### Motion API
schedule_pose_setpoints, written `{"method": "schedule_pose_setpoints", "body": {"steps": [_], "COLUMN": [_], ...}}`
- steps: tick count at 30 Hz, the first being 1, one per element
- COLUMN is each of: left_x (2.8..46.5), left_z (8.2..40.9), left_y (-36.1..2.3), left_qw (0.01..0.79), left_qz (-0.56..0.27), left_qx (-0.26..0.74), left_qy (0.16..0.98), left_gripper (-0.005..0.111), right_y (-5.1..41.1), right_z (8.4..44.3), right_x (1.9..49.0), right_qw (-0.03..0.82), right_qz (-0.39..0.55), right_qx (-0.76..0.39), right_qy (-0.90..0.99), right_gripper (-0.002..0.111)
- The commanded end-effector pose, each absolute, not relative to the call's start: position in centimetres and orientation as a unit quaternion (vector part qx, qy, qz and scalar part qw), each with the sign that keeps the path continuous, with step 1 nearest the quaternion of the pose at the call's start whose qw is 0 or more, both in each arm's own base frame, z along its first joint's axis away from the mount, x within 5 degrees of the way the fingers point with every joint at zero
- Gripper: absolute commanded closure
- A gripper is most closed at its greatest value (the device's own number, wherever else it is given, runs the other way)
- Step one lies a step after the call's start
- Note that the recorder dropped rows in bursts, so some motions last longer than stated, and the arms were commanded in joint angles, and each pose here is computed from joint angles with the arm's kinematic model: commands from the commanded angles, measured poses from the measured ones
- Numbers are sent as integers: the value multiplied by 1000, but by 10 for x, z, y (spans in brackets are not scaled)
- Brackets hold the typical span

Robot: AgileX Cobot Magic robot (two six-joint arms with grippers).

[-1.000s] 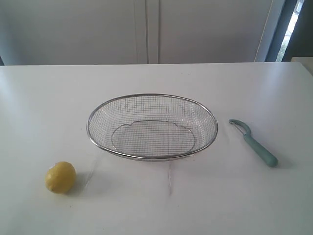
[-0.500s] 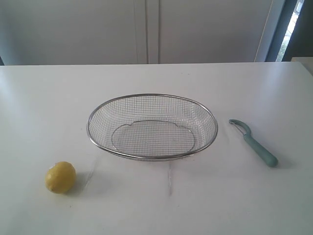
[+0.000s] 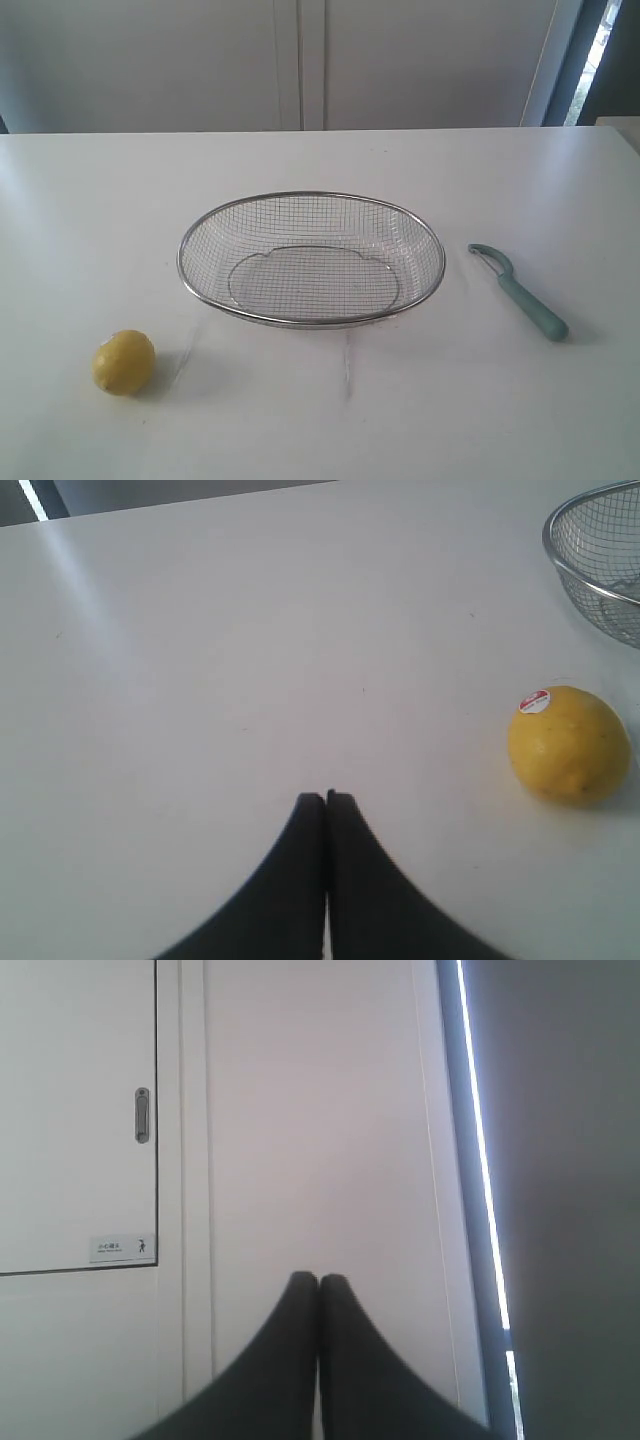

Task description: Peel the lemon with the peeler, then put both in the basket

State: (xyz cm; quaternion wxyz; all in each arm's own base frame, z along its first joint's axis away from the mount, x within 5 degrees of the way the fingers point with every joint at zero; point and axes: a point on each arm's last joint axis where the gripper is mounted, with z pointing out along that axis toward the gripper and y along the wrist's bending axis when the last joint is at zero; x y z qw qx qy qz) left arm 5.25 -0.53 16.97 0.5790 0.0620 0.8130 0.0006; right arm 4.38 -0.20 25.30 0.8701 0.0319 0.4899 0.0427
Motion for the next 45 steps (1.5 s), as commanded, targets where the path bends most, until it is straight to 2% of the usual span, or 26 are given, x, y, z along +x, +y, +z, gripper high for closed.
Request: {"method": "schedule_pose_setpoints", "body": {"steps": [1,11,15,28,37,45], "left_x": [52,52,52,52,52,52], "left_z": [169,169,169,169,169,169], "left_y": [-5,-5,-5,-5,-5,-5], "left_qw": [581,581,581,581,581,581], "left_qz": [-1,-1,-1,-1,-1,-1], "left_qx": [60,60,60,60,60,60], "left_qy": [812,812,812,812,812,812], "left_gripper": [107,107,107,107,107,107], "right_y": [-2,-3,-4,-13,-7,1], "right_z": [254,257,257,254,271,275], "right_x": [42,40,40,44,78,129], "right_qw": [876,882,885,873,792,668], "right_qz": [49,75,24,9,42,52], "right_qx": [33,49,31,80,79,62], "right_qy": [479,462,463,482,605,740], "right_gripper": [108,108,108,108,108,108]}}
